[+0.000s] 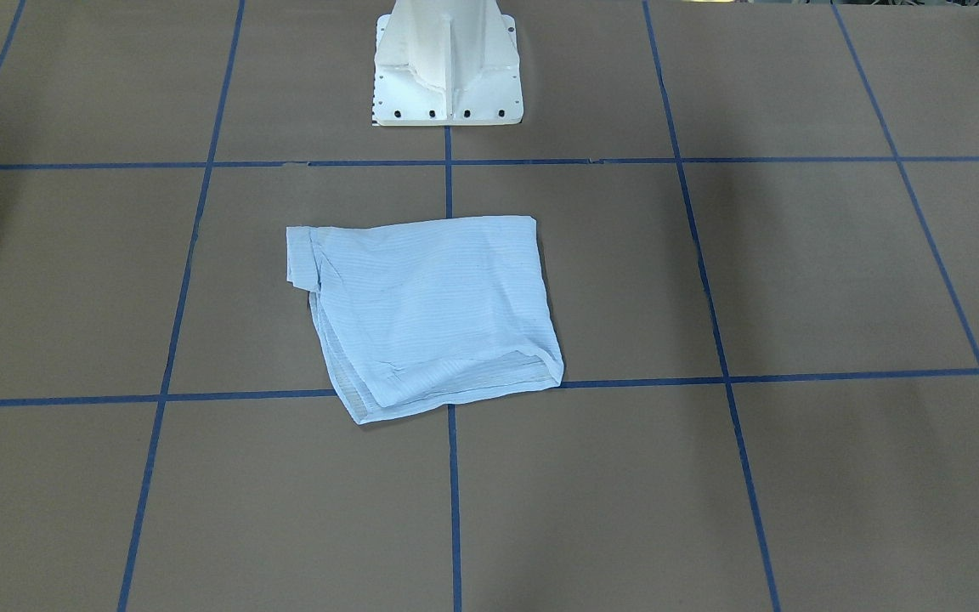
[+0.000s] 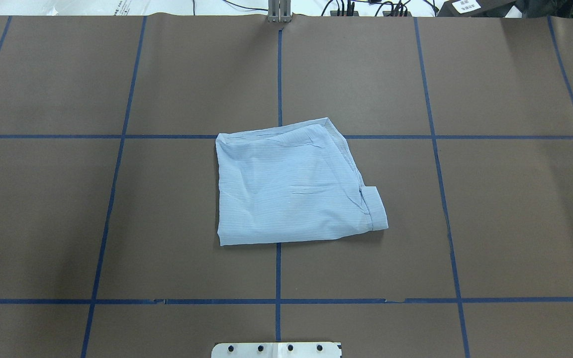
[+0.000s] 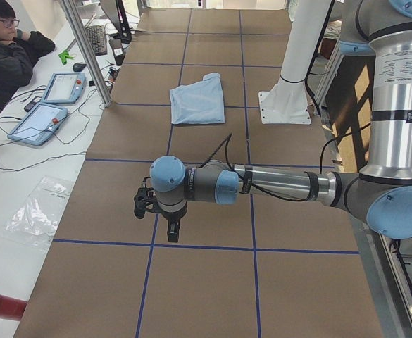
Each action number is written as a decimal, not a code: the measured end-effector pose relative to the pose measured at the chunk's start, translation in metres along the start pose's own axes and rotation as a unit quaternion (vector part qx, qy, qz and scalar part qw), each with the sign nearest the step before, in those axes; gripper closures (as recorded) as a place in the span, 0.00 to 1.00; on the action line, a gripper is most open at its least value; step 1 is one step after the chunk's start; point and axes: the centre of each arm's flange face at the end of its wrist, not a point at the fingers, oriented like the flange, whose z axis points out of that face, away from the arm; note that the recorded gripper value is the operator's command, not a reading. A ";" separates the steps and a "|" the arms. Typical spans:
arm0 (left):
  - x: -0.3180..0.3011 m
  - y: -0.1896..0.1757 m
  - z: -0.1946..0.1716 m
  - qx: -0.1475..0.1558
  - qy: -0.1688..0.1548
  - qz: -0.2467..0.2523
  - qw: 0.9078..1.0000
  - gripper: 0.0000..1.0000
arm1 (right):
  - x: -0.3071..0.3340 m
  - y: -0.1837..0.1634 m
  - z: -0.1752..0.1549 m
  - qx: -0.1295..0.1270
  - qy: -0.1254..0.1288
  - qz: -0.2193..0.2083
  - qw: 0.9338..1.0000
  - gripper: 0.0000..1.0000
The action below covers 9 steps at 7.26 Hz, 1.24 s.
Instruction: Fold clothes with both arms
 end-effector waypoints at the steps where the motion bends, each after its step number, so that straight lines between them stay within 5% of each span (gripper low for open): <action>1: 0.000 0.000 0.000 0.000 0.000 0.000 1.000 0.00 | -0.001 0.000 0.000 0.000 -0.001 0.000 1.000 0.00; 9: 0.001 -0.001 0.000 0.000 0.000 0.001 1.000 0.00 | -0.003 -0.002 -0.002 0.002 -0.003 0.000 1.000 0.00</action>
